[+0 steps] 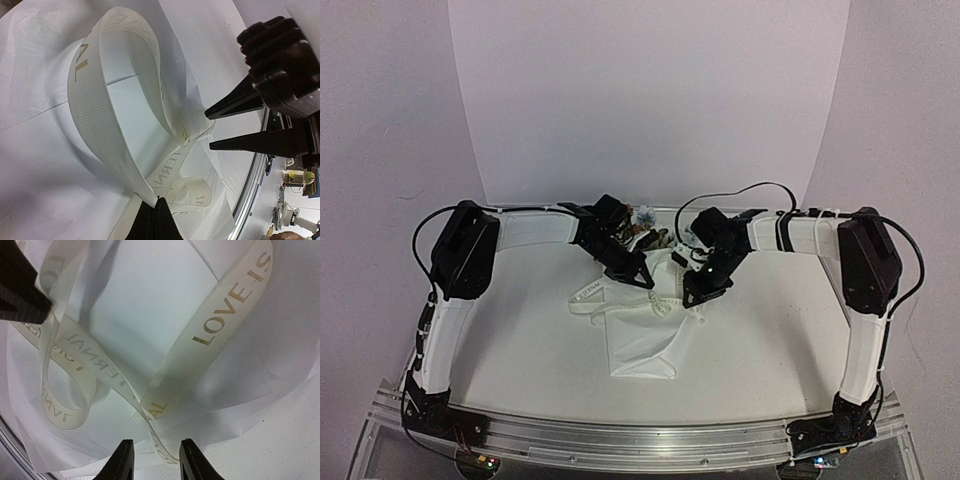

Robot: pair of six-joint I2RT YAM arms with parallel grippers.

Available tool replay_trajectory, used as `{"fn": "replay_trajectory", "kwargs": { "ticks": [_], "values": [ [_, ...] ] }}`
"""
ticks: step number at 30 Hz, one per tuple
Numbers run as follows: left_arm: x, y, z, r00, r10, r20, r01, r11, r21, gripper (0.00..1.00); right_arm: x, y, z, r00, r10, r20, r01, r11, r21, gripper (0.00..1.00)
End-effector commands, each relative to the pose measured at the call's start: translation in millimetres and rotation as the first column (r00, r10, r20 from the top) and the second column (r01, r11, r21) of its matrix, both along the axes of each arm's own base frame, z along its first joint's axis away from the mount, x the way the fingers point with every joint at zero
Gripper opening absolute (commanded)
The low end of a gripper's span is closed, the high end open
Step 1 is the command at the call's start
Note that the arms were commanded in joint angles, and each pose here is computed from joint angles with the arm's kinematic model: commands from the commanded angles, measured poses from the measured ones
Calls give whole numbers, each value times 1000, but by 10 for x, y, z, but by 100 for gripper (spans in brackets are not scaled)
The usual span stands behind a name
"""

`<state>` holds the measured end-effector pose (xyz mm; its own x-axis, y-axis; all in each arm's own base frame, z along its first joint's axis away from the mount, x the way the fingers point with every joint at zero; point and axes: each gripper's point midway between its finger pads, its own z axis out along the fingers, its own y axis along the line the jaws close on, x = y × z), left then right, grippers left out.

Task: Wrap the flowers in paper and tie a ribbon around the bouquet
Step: Cross the ribbon over the folded bouquet.

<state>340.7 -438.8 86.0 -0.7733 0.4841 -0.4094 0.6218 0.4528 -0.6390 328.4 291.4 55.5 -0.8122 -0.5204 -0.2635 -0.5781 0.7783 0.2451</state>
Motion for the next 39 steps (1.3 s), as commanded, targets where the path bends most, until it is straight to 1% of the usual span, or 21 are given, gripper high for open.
{"fn": "replay_trajectory", "kwargs": {
  "ticks": [1,3,5,6,7,15,22,34,36,39],
  "values": [
    [38,-82,174,999,-20,32,21,999,-41,0,-45,-14,-78,1000,-3,-31,3,1000,-4,23],
    [42,-83,160,999,-20,30,21,999,-39,1,-47,-15,-70,1000,-5,-31,5,1000,-3,15],
    [51,-89,158,999,-19,30,20,999,-40,0,-46,-21,-53,1000,-5,-25,5,1000,-3,4],
    [53,-92,157,999,-19,29,20,999,-41,0,-48,-33,-52,1000,-7,-23,6,1000,-7,1],
    [55,-98,153,999,-20,28,21,999,-42,1,-44,-44,-34,1000,-8,-15,7,1000,-9,0],
    [16,-125,76,999,-37,0,37,999,-35,1,88,-118,111,997,-30,76,33,999,-34,0],
    [-91,-153,-1,998,-57,-24,56,998,-25,1,295,-254,113,982,-88,168,107,988,-107,0],
    [-249,-244,-24,993,-95,-66,93,995,-41,1,603,-513,6,937,-210,278,280,929,-243,0],
    [-240,-230,-33,995,-83,-59,81,996,-27,1,627,-538,-8,931,-232,283,305,919,-250,0],
    [-121,-176,-58,1000,-21,-17,21,1000,10,1,633,-520,7,925,-262,275,329,915,-235,1]
  ]
}}
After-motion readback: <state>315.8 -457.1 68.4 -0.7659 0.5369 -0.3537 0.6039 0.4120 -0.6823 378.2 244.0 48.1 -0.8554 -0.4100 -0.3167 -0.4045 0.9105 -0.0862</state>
